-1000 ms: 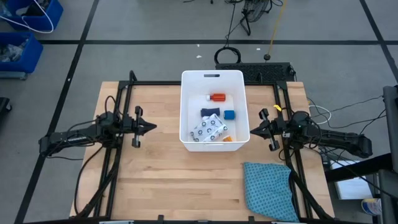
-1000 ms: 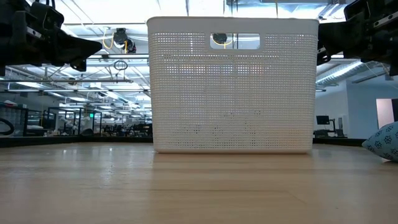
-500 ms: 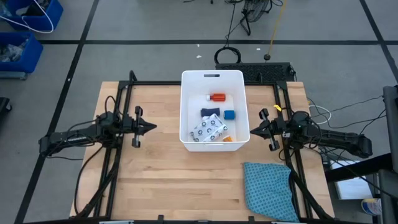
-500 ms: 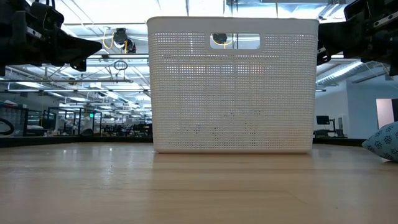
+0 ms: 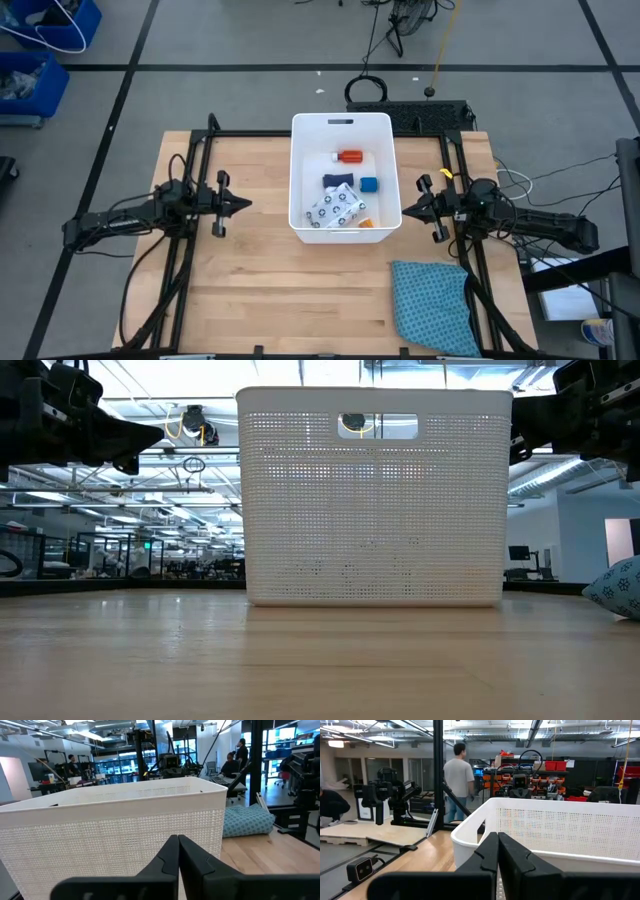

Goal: Pick & place medical supplies in basket/bin
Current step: Return to Home Position

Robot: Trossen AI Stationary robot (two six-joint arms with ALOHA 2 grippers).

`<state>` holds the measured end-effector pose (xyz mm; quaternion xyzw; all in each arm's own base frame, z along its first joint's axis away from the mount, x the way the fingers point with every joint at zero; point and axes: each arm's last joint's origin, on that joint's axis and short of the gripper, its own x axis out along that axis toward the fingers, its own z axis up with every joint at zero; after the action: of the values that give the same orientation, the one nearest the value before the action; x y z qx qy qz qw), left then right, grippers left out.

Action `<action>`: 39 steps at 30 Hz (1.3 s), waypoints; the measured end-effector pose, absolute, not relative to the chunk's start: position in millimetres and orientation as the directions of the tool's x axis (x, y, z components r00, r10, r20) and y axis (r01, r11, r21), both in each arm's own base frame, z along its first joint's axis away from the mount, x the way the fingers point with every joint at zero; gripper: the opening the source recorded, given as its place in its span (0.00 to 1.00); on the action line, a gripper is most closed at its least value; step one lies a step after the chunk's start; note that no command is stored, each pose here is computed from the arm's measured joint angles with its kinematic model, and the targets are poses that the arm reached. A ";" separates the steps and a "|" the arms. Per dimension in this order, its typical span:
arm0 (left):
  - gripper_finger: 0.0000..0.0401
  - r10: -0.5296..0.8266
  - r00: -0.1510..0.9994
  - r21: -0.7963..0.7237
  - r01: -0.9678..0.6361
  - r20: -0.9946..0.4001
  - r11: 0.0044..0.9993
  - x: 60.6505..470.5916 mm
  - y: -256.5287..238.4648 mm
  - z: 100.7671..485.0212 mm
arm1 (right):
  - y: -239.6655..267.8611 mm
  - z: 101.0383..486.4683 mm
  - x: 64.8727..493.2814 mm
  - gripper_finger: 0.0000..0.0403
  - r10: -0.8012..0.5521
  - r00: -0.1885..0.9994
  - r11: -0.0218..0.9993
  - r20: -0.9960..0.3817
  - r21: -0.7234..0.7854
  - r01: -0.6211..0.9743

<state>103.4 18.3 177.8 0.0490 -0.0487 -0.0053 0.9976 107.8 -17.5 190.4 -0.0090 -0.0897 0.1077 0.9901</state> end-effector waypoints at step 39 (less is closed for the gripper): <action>0.01 -0.015 0.995 0.099 0.006 0.097 0.995 103.4 18.3 177.8 | -17.5 190.4 107.8 0.00 0.215 0.961 0.977 0.176 -0.037 -0.211</action>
<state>103.4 18.3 177.8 0.0492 -0.0487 -0.0053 0.9976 107.8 -17.5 190.4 -0.0090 -0.0897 0.1076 0.9901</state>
